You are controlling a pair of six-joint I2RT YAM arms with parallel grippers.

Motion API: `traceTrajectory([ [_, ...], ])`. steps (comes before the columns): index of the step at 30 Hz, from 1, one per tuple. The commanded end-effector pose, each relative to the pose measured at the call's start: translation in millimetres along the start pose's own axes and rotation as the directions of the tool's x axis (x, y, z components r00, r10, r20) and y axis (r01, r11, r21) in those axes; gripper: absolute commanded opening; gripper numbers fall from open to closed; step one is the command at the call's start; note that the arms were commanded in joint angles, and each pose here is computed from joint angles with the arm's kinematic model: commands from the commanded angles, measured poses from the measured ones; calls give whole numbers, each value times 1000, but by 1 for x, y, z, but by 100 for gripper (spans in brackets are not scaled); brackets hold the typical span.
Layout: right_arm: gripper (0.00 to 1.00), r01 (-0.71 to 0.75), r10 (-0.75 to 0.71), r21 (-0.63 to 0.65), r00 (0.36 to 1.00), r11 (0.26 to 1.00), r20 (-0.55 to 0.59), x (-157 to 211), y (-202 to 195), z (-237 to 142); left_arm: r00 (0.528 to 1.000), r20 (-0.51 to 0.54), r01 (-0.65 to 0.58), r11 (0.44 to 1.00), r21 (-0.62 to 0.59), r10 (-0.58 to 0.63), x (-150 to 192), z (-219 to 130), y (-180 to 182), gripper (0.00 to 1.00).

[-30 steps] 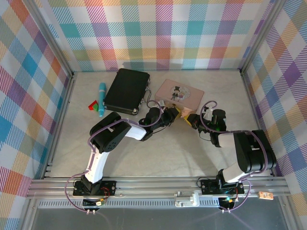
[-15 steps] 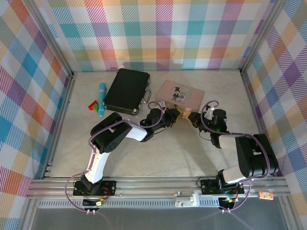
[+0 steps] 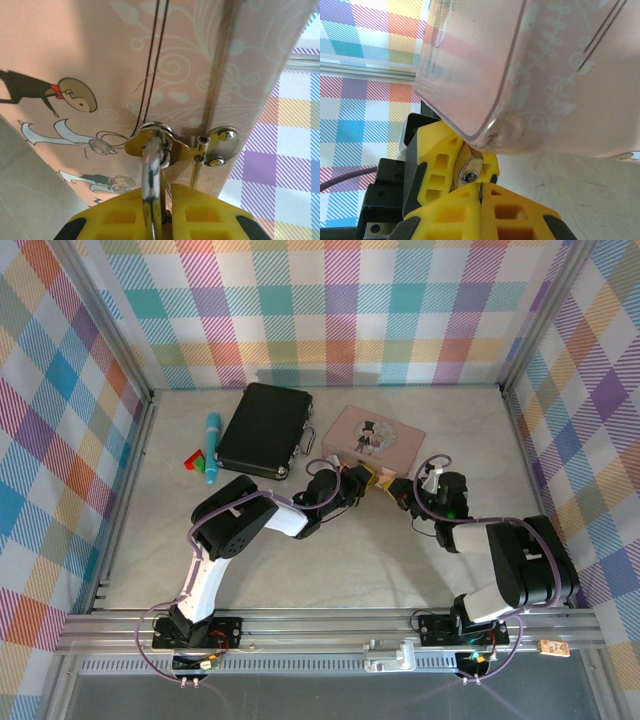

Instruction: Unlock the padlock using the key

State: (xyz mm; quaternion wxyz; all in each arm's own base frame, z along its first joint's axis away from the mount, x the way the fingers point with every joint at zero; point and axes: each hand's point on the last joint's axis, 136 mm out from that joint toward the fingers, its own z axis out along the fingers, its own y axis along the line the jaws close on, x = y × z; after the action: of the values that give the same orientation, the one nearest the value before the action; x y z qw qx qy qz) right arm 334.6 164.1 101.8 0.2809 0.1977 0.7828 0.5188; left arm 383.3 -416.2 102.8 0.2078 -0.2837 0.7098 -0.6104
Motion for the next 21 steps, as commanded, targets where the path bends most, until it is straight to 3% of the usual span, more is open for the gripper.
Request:
traceTrajectory([
  [1,0,-4,3,-11,998,1000,-62,20,-5,4,998,-47,50,985,166,-42,17,1,-52,0],
  [8,0,45,-45,-1,997,999,-62,22,-13,6,989,-130,87,979,183,-63,32,-4,-66,0],
  [15,0,40,-40,5,997,999,-71,20,-11,10,980,-198,21,988,150,9,49,-15,-66,0],
  [21,0,45,-46,-14,993,999,-104,32,-12,14,976,-211,89,981,175,-50,53,-16,-68,0],
])
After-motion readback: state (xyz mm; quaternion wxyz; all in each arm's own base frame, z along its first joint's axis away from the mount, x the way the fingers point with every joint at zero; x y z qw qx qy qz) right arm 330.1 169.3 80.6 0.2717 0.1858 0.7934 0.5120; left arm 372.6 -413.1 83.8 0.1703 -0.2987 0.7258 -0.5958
